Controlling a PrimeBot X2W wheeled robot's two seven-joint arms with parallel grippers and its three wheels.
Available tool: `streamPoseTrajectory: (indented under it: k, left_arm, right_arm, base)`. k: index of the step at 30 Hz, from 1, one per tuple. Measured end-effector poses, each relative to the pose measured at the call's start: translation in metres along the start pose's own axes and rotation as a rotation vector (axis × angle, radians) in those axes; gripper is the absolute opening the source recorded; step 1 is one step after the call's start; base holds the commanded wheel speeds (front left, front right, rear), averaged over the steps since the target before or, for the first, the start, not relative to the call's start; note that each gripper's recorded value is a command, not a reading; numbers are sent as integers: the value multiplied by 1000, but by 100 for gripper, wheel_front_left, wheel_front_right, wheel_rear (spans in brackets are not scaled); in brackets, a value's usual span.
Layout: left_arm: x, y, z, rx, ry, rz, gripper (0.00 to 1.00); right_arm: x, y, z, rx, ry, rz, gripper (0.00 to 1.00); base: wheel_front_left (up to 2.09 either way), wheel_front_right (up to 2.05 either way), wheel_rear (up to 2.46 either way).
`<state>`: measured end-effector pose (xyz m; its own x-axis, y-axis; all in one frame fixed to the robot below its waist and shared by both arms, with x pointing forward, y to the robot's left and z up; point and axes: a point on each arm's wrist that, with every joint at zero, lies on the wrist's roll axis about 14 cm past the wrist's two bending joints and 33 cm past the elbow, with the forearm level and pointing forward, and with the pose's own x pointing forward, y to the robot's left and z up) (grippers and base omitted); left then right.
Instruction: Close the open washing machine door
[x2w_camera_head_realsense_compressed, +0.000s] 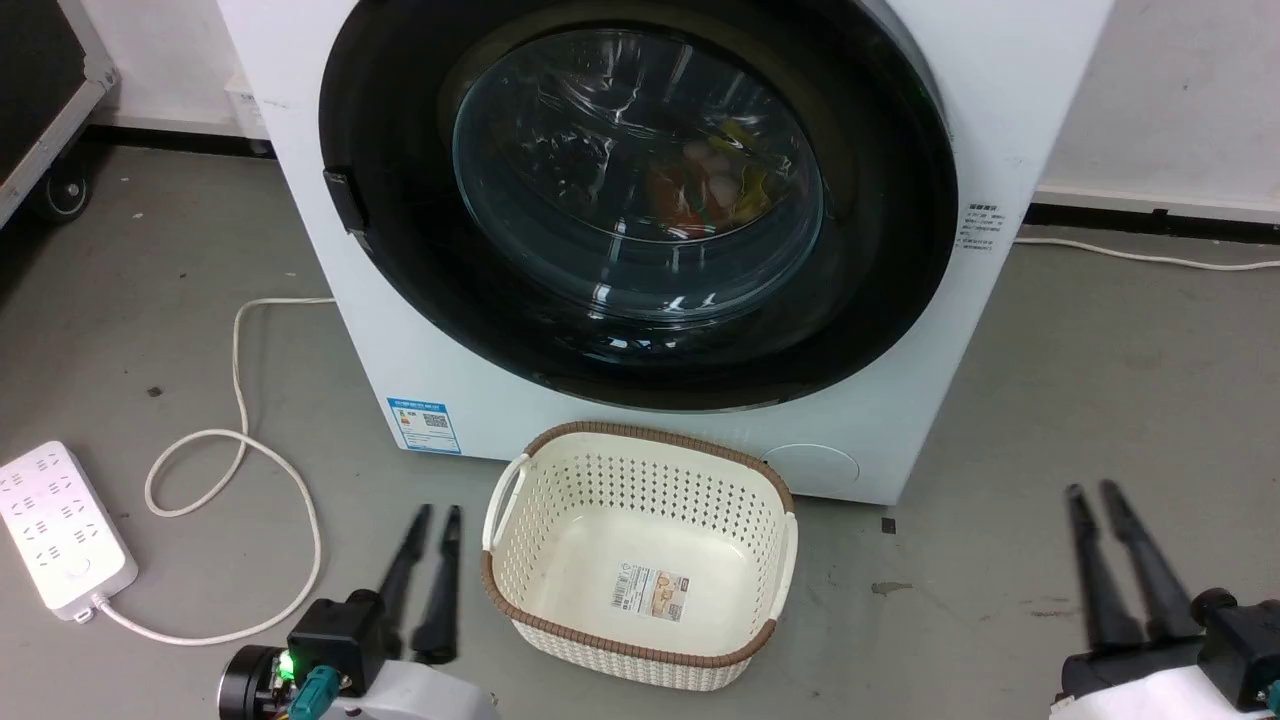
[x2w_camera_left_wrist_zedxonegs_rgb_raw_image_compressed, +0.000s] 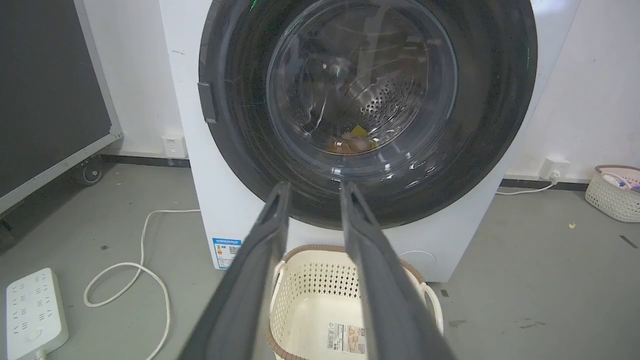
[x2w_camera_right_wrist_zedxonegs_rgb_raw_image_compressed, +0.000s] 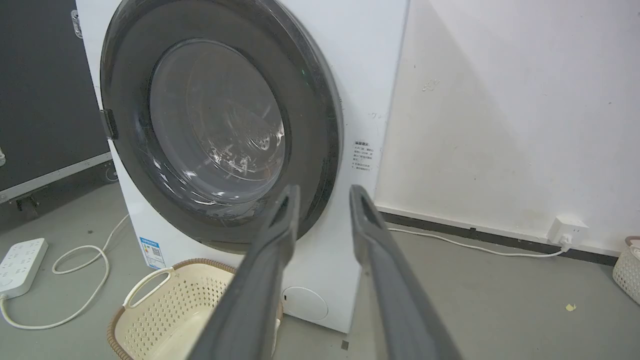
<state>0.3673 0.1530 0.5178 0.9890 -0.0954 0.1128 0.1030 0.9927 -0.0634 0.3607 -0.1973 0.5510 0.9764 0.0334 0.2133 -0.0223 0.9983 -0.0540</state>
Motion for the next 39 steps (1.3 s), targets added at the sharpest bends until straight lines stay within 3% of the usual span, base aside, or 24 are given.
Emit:
streamPoseTrajectory:
  k: [39]
  left_arm:
    - [3,5,4,28,29,18,0]
  right_arm:
    - [0,10,-10,7,75,29,0]
  base:
    - [0,0,0]
